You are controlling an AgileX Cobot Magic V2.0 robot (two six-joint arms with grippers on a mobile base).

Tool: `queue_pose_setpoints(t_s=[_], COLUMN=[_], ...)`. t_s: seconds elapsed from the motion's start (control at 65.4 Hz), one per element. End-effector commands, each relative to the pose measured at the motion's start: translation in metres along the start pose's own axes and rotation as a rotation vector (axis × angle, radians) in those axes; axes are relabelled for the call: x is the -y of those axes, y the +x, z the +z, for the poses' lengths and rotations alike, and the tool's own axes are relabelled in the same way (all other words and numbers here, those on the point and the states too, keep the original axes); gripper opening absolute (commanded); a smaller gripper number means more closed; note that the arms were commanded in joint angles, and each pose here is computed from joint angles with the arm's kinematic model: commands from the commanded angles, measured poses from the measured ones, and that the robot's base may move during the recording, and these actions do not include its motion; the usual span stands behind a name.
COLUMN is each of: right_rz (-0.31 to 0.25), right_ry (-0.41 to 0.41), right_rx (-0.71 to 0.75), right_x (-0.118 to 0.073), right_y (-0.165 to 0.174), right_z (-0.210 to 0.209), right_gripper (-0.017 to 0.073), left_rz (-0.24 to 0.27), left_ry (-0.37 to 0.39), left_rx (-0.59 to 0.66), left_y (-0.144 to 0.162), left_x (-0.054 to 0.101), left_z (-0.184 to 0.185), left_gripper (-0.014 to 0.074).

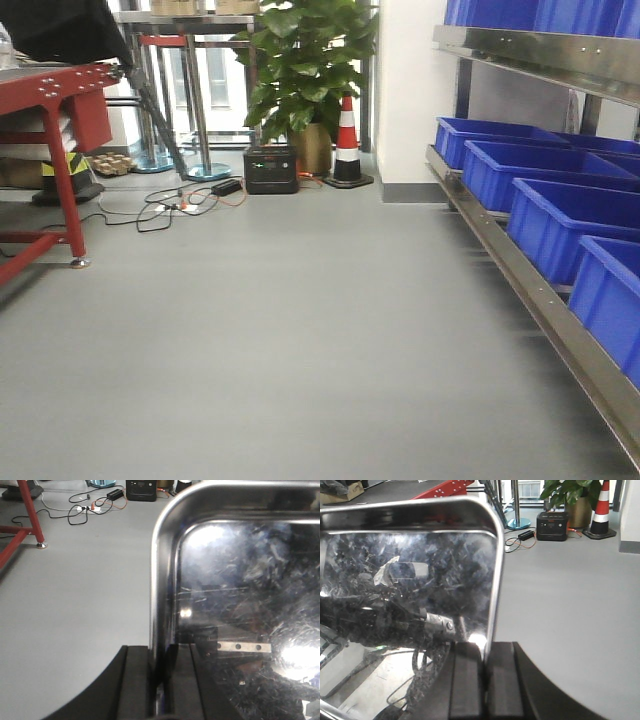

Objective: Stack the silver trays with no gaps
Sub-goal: 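Drive forward toward the red workbench carrying the tray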

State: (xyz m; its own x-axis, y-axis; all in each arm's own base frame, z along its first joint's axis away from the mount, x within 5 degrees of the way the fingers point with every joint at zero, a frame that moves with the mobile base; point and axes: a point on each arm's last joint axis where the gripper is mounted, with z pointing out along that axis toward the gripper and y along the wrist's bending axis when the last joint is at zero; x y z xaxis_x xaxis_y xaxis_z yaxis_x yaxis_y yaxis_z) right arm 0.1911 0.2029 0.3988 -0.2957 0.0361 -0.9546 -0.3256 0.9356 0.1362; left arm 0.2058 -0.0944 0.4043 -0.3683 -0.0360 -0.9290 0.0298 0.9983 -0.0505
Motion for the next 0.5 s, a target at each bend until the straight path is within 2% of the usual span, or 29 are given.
queue_pose_setpoints(t_s=[0.0,0.49], right_rz=[-0.064,-0.064], right_ry=[-0.757,-0.759], right_rx=[0.159,0.159], right_x=[-0.0669,-0.067], right_y=[-0.0106,-0.0106], right_z=[-0.0267,-0.0268], right_gripper=[-0.0075,-0.0075], left_rz=[-0.011,-0.011], left_ry=[0.152,0.152], left_rx=[0.068,0.068], left_y=[-0.007,-0.007], left_x=[0.0166,0.0166], left_z=[-0.0035,-0.0035], left_gripper=[-0.0016,-0.0016])
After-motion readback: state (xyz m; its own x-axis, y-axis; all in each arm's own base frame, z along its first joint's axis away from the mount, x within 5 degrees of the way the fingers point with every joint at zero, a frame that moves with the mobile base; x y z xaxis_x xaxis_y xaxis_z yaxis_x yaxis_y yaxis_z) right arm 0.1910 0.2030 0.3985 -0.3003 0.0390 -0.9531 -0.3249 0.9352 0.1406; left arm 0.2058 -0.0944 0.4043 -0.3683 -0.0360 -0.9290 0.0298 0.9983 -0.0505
